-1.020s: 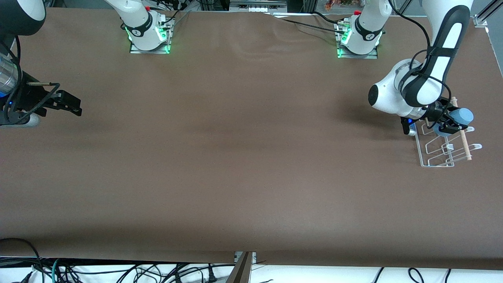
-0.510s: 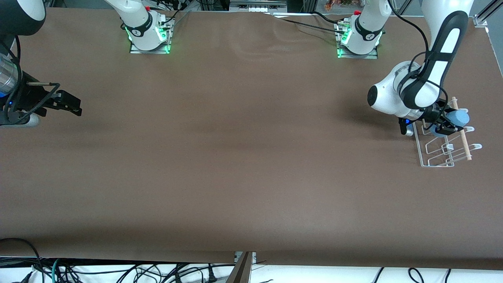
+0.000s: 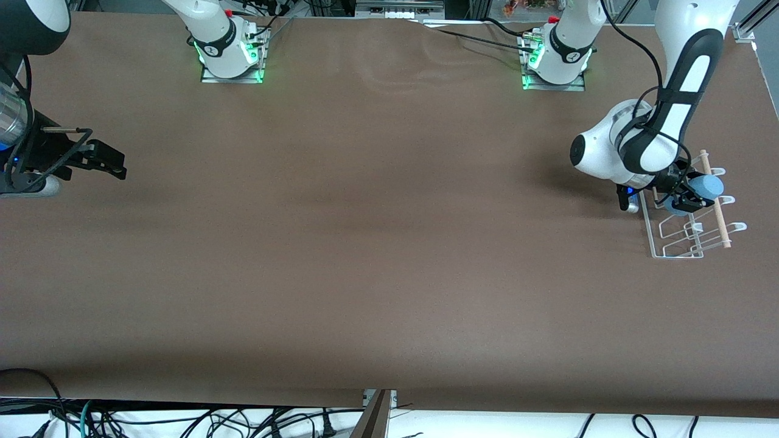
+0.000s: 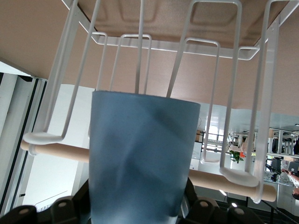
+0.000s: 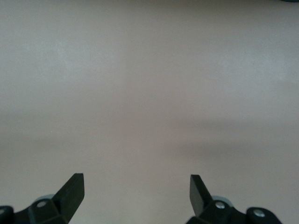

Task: Transfer cup to left arm and place on rack
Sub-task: 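Lower the cup upside down onto the rack prongs with the left gripper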

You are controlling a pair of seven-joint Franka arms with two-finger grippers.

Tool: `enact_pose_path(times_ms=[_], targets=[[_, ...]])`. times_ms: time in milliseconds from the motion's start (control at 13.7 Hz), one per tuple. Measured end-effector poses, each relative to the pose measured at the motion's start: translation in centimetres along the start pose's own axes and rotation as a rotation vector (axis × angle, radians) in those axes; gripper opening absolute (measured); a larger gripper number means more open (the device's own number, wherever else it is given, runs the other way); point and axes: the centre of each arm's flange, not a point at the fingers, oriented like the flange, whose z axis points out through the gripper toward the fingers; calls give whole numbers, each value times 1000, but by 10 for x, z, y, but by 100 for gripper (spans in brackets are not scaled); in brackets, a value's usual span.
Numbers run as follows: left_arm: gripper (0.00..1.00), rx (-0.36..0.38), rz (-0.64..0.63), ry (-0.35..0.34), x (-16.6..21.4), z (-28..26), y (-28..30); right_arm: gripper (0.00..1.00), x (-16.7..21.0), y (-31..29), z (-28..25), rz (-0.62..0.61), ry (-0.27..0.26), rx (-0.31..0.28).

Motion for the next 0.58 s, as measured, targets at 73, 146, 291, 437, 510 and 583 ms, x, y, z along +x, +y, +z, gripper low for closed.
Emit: enact_pose_path(times_ms=[73,146,291,437,510,583], targets=[[75,-1,-5,2,2,0,1,100,0,0,0,0,0,0],[75,-2,-9,3,5,1,2,100,0,0,0,0,0,0],[75,-4,-11,4,7,1,3,100,0,0,0,0,0,0],[75,-4,-12,5,8,1,3,100,0,1,0,1,0,0],[75,-3,-12,5,8,1,3,100,0,1,0,1,0,0],[75,-3,-12,6,8,1,3,100,0,1,0,1,0,0]])
